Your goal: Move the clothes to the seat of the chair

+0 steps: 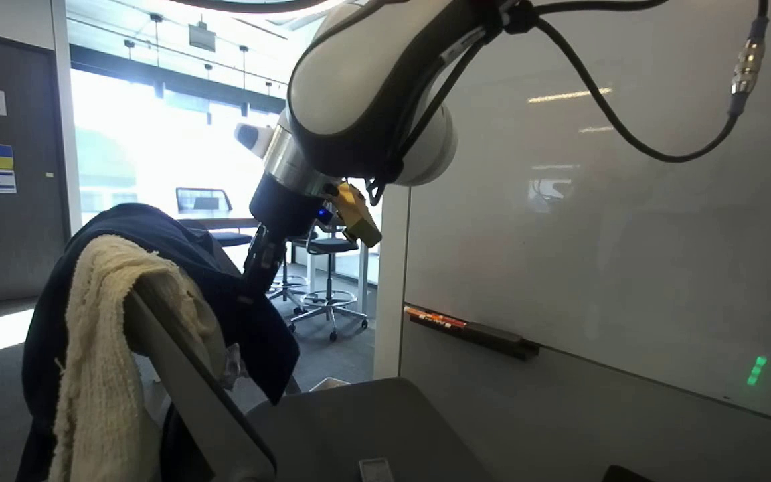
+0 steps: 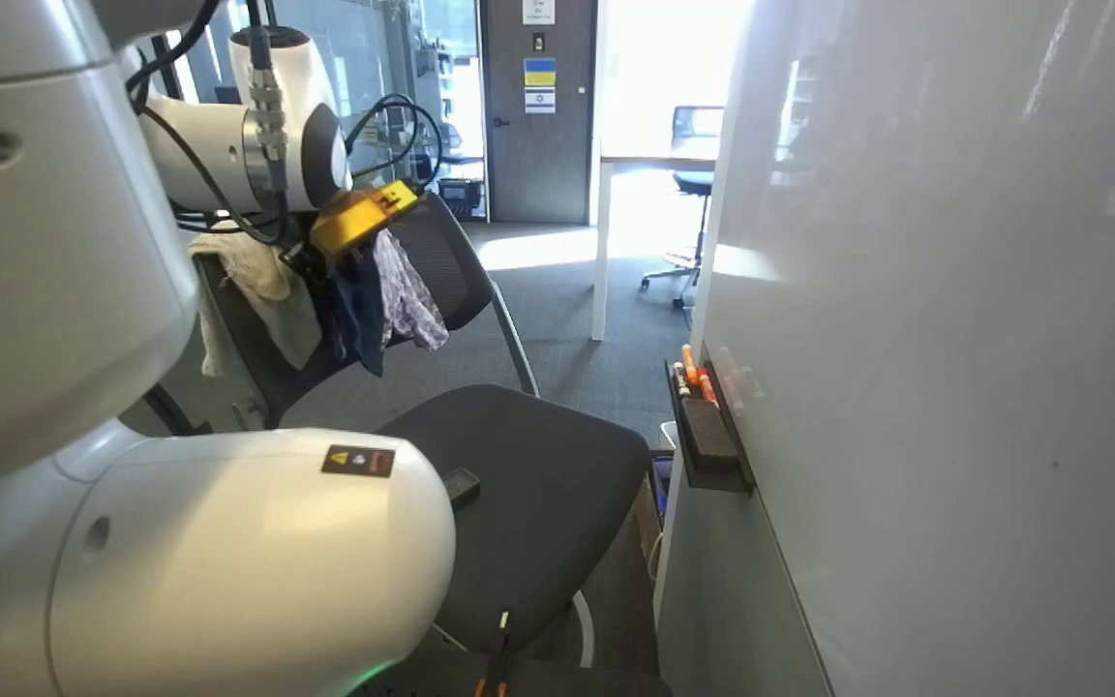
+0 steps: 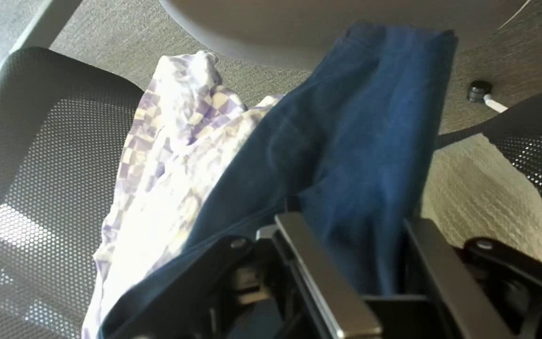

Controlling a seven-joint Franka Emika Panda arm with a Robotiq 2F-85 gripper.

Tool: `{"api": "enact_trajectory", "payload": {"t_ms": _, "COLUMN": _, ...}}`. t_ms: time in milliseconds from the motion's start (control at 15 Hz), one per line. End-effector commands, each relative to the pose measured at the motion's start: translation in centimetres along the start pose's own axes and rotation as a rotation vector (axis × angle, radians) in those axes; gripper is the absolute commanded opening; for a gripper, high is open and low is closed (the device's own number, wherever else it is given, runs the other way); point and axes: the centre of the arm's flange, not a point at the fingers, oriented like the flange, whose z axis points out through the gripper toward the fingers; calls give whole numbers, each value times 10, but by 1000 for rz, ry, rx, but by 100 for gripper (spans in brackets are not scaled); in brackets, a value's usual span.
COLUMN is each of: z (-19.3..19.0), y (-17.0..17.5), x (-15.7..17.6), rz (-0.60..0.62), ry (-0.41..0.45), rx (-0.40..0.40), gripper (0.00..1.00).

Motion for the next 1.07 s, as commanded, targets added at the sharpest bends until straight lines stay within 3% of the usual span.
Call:
{"api": "enact_trajectory", "payload": {"t_ms": 0, "z": -16, "y": 13, "x": -16, "rz": 49, "ry": 46, "rx": 22, "gripper": 14}}
{"api": "enact_trajectory", "payload": {"t_ms": 200, "z": -27, "y": 17, "x": -18, "rz": 130, "ry": 71, "rx": 27, "gripper": 0}}
{"api": "enact_trajectory", "payload": {"t_ms": 467, "z": -73, "y": 40, "x": -13, "rz": 240, "ry": 174, "rx": -57, "gripper": 5}}
{"api": "enact_trajectory", "payload": {"t_ms": 733, "z": -142, "y": 74, "x": -18, "rz": 321, "ry": 294, "rx": -199, "gripper": 4}}
{"api": "enact_trajectory", "payload": {"t_ms": 1000, "z": -191, "y": 109, "x": -35, "rz": 355, "ry": 348, "rx": -392, "gripper": 5}}
